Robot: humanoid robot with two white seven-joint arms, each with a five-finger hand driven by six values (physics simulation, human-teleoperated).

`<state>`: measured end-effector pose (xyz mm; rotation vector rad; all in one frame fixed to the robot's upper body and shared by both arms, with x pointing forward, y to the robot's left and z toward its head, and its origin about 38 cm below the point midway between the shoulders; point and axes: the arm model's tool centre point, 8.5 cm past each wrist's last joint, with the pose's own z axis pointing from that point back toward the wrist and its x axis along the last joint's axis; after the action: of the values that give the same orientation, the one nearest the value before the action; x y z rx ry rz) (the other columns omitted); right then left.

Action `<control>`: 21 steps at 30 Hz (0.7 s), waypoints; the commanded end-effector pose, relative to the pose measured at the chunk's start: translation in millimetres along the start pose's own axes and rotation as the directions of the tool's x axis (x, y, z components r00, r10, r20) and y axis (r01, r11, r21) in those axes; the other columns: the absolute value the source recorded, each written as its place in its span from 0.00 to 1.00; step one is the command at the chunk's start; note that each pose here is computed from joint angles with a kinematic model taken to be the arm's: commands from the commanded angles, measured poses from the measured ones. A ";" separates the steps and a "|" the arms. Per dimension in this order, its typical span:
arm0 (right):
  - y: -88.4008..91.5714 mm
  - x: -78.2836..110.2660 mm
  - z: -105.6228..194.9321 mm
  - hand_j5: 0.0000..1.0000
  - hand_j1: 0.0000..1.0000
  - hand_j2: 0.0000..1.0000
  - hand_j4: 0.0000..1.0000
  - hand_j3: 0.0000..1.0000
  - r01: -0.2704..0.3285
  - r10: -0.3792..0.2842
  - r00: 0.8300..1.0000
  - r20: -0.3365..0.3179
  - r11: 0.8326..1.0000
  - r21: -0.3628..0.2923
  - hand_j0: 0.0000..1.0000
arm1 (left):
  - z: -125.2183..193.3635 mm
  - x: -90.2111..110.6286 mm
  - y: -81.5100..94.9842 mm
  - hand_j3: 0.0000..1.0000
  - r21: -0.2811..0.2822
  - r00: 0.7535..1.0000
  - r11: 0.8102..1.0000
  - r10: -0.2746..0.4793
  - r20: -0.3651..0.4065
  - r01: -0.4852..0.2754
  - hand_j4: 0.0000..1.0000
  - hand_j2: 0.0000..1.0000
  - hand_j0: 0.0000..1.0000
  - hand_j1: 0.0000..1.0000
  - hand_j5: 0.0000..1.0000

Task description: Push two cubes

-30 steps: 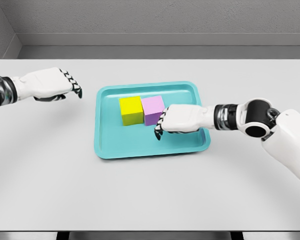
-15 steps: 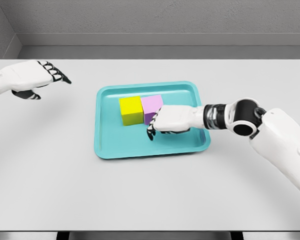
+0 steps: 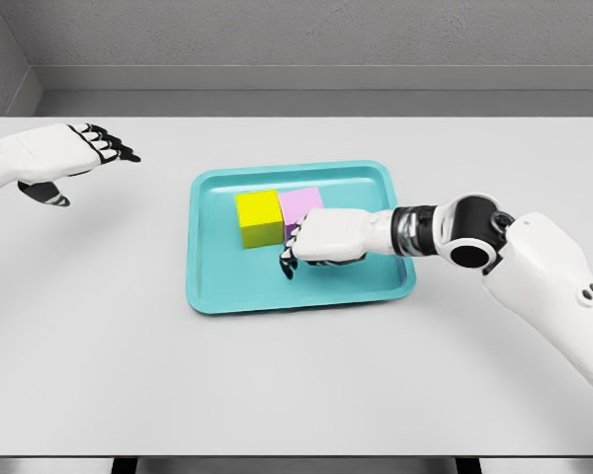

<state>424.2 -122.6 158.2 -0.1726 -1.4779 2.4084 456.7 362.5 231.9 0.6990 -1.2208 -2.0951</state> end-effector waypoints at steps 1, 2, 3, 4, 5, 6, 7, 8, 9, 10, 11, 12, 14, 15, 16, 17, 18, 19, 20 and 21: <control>-2.0 0.6 -1.9 0.54 0.54 0.54 0.54 0.54 0.004 -0.004 1.000 0.003 1.000 -0.007 0.54 | 0.3 -0.3 0.4 1.00 0.003 1.000 1.000 0.004 -0.001 -0.004 1.00 1.00 1.00 1.00 1.00; -3.3 1.0 -3.3 0.54 0.54 0.54 0.54 0.54 0.004 -0.003 1.000 0.005 1.000 -0.010 0.54 | 0.3 -0.3 0.4 1.00 0.003 1.000 1.000 0.004 -0.001 -0.004 1.00 1.00 1.00 1.00 1.00; -3.8 1.5 -4.3 0.54 0.54 0.54 0.54 0.54 0.001 -0.001 1.000 0.006 1.000 -0.010 0.54 | 1.0 -0.9 1.1 1.00 0.004 1.000 1.000 0.003 -0.003 -0.003 1.00 1.00 1.00 1.00 1.00; -3.9 1.8 -4.9 0.54 0.54 0.54 0.54 0.54 -0.001 0.001 1.000 0.006 1.000 -0.009 0.54 | 1.0 -0.9 1.1 1.00 0.004 1.000 1.000 0.003 -0.003 -0.003 1.00 1.00 1.00 1.00 1.00; -4.6 2.4 -5.9 0.54 0.54 0.54 0.54 0.54 -0.001 0.001 1.000 0.008 1.000 -0.012 0.54 | 1.0 -0.9 1.1 1.00 0.004 1.000 1.000 0.003 -0.003 -0.003 1.00 1.00 1.00 1.00 1.00; -5.5 2.4 -6.3 0.54 0.54 0.54 0.54 0.54 -0.003 0.003 1.000 0.008 1.000 -0.012 0.54 | 1.0 -1.3 0.7 1.00 0.003 1.000 1.000 0.004 -0.003 -0.004 1.00 1.00 1.00 1.00 1.00; -4.9 2.7 -6.4 0.54 0.54 0.54 0.54 0.54 -0.002 0.002 1.000 0.008 1.000 -0.012 0.54 | 1.6 -1.7 0.6 1.00 0.002 1.000 1.000 0.003 -0.005 -0.003 1.00 1.00 1.00 1.00 1.00; -5.5 2.4 -6.3 0.54 0.54 0.54 0.54 0.54 -0.003 0.003 1.000 0.008 1.000 -0.012 0.54 | 3.6 -3.0 -0.4 1.00 -0.003 1.000 1.000 0.002 -0.009 -0.002 1.00 1.00 1.00 1.00 1.00; -5.5 2.4 -6.3 0.54 0.54 0.54 0.54 0.54 -0.003 0.003 1.000 0.008 1.000 -0.012 0.54 | 4.7 -3.7 -0.5 1.00 -0.004 1.000 1.000 0.001 -0.011 -0.001 1.00 1.00 1.00 1.00 1.00; -7.4 1.7 -6.3 0.54 0.54 0.54 0.54 0.54 -0.013 0.013 1.000 0.004 1.000 -0.010 0.54 | 3.9 -3.1 -0.8 1.00 -0.005 1.000 1.000 0.002 -0.009 -0.002 1.00 1.00 1.00 1.00 1.00; -8.7 3.2 -9.4 0.54 0.54 0.54 0.54 0.54 -0.016 0.016 1.000 0.007 1.000 -0.012 0.54 | 3.9 -3.1 -0.8 1.00 -0.005 1.000 1.000 0.002 -0.009 -0.002 1.00 1.00 1.00 1.00 1.00; -8.6 3.1 -9.4 0.54 0.54 0.54 0.54 0.54 -0.017 0.017 1.000 0.006 1.000 -0.011 0.54 | 3.8 -2.7 -0.4 1.00 -0.004 1.000 1.000 0.001 -0.008 -0.001 1.00 1.00 1.00 1.00 1.00; -6.7 1.5 -9.8 0.54 0.54 0.54 0.54 0.54 -0.011 0.011 1.000 0.002 1.000 -0.007 0.54 | 4.1 -3.3 -0.4 1.00 -0.003 1.000 1.000 0.002 -0.010 -0.002 1.00 1.00 1.00 1.00 1.00; -6.7 1.5 -9.8 0.54 0.54 0.54 0.54 0.54 -0.011 0.011 1.000 0.002 1.000 -0.007 0.54 | 3.9 -3.1 -0.8 1.00 -0.005 1.000 1.000 0.002 -0.009 -0.002 1.00 1.00 1.00 1.00 1.00; -7.1 2.7 -9.6 0.54 0.54 0.54 0.54 0.54 -0.015 0.015 1.000 0.004 1.000 -0.009 0.54 | 3.9 -3.1 -0.9 1.00 -0.006 1.000 1.000 0.002 -0.009 -0.002 1.00 1.00 1.00 1.00 1.00; -5.2 6.0 -12.3 0.54 0.54 0.54 0.54 0.54 -0.018 0.018 1.000 0.015 1.000 0.000 0.54 | 4.1 -4.1 -1.8 1.00 -0.007 1.000 1.000 0.005 -0.012 -0.005 1.00 1.00 1.00 1.00 1.00; -3.7 5.9 -11.3 0.54 0.54 0.54 0.54 0.54 -0.017 0.016 1.000 0.015 1.000 0.003 0.54 | 4.2 -4.7 -2.6 1.00 -0.008 1.000 1.000 0.007 -0.013 -0.007 1.00 1.00 1.00 1.00 1.00; -3.1 5.3 -9.8 0.54 0.54 0.54 0.54 0.54 -0.016 0.016 1.000 0.013 1.000 0.005 0.54 | 4.2 -4.7 -2.6 1.00 -0.008 1.000 1.000 0.007 -0.013 -0.007 1.00 1.00 1.00 1.00 1.00; -7.0 8.5 -7.1 0.54 0.54 0.54 0.54 0.54 -0.033 0.033 0.999 0.018 0.999 -0.002 0.54 | 4.2 -4.7 -2.6 1.00 -0.008 1.000 1.000 0.007 -0.013 -0.007 1.00 1.00 1.00 1.00 1.00; -9.3 12.0 2.2 0.54 0.54 0.54 0.54 0.54 -0.058 0.058 0.998 0.019 0.998 -0.004 0.54 | 4.2 -4.7 -2.6 1.00 -0.008 1.000 1.000 0.007 -0.013 -0.007 1.00 1.00 1.00 1.00 1.00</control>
<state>417.5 -113.6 160.5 -0.1812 -1.4920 2.4465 456.2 368.6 231.9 0.7039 -1.2030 -2.0917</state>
